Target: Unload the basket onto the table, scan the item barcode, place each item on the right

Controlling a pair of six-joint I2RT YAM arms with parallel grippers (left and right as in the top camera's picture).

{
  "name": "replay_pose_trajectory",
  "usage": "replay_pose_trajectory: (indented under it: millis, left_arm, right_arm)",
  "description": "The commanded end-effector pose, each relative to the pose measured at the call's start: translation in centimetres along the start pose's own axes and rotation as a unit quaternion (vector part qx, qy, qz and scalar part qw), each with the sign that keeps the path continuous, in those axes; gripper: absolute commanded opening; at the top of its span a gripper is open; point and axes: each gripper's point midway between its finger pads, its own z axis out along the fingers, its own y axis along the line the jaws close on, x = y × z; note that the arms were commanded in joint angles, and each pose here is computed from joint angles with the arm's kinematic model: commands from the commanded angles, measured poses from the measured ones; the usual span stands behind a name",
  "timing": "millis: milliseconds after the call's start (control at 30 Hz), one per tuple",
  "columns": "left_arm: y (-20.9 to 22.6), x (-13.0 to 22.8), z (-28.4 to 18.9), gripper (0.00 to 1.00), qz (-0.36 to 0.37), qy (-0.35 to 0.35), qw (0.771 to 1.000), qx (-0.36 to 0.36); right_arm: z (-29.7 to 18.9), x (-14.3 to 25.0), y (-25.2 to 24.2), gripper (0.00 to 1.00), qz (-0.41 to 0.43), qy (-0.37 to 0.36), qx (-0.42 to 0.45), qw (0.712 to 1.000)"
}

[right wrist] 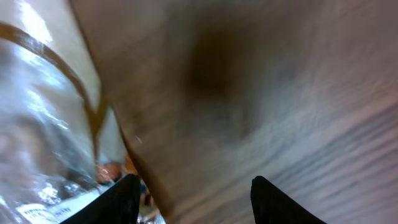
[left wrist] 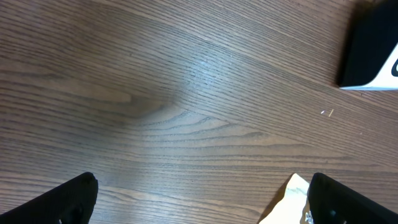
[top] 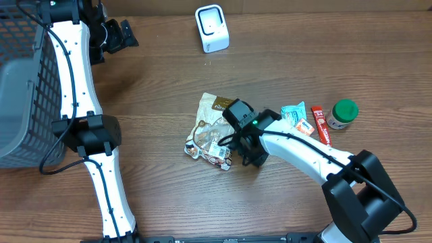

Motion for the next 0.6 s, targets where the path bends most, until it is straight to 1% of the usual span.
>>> replay_pose_trajectory:
  millis: [0,67,167,200,467,533,567]
  left_arm:
    - [-0.3,-0.3,-0.7,1.0,0.005,-0.012,1.0,0.002]
    - [-0.3,-0.3,-0.7,1.0,0.005,-0.012,1.0,0.002]
    - [-0.3,-0.3,-0.7,1.0,0.005,-0.012,1.0,0.002]
    - [-0.3,-0.3,-0.7,1.0,0.005,-0.012,1.0,0.002]
    - [-0.3,-0.3,-0.7,1.0,0.005,-0.012,1.0,0.002]
    - [-0.3,-0.3,-0.7,1.0,0.005,-0.012,1.0,0.002]
    - [-0.3,-0.3,-0.7,1.0,0.005,-0.012,1.0,0.002]
  right_arm:
    - [0.6,3.1,1.0,0.58,0.05,0.08,-0.029,0.995]
    - [0.8,3.6,2.0,0.57,0.042,0.088,-0.053,0.994]
    - [0.7,4.1,3.8,0.52,0.025,0.088,-0.087,0.992]
    - [0.4,4.9,5.0,0.51,0.013,0.096,-0.112,0.989]
    - [-1.3,8.8,10.6,0.51,-0.061,0.099,-0.222,0.968]
    - [-1.5,9.3,11.2,0.45,-0.071,0.089,-0.233,0.966]
    - [-1.5,9.3,11.4,0.44,-0.073,0.081,-0.236,0.966]
